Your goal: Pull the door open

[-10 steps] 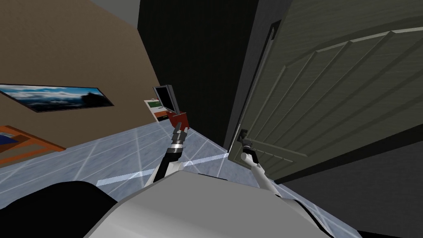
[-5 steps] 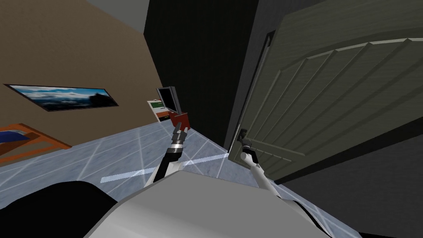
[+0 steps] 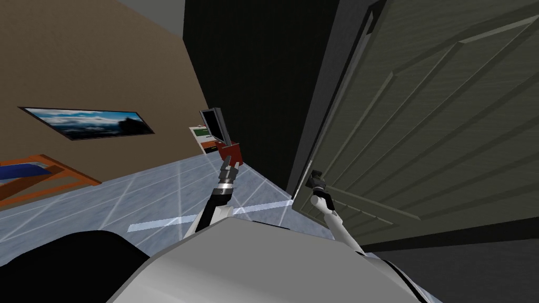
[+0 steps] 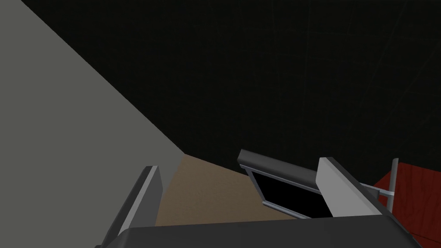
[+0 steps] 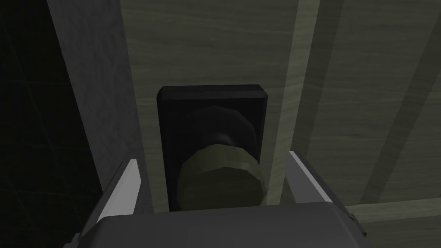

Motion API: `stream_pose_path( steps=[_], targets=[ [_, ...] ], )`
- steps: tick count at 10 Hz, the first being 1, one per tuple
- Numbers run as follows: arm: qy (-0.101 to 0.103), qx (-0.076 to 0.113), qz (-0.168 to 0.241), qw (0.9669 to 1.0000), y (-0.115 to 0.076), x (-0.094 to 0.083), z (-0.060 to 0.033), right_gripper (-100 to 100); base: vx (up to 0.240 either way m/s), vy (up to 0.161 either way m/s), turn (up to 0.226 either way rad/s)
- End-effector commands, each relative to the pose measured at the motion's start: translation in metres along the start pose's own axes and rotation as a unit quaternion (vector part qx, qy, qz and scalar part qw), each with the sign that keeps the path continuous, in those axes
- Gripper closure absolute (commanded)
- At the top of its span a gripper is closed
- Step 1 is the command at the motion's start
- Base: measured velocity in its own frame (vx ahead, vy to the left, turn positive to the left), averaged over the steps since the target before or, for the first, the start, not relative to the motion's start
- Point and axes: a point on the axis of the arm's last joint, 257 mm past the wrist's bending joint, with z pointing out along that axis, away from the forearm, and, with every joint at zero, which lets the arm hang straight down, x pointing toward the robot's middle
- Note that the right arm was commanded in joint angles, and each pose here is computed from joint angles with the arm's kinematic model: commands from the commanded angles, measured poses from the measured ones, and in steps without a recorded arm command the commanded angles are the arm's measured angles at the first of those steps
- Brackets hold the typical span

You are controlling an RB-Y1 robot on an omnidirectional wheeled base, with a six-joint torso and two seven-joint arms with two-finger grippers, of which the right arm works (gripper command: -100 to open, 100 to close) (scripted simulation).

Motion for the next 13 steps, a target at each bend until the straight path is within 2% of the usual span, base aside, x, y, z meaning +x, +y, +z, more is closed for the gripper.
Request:
stream_pose_path(
  steps=[1, 2, 7, 13],
  targets=[
    [0.000, 0.000, 0.000, 1.0000, 0.0000, 0.0000, 0.0000, -100, 0.094, -0.035, 0.022],
    [0.000, 0.000, 0.000, 1.0000, 0.0000, 0.0000, 0.0000, 100, -0.012, 0.004, -0.021],
    [0.000, 0.000, 0.000, 1.0000, 0.0000, 0.0000, 0.0000, 100, -0.018, 0.005, 0.000],
    [0.000, 0.031, 0.007, 0.9995, -0.0052, 0.0002, -0.0051, 100, -0.217, -0.072, 0.162]
  ],
)
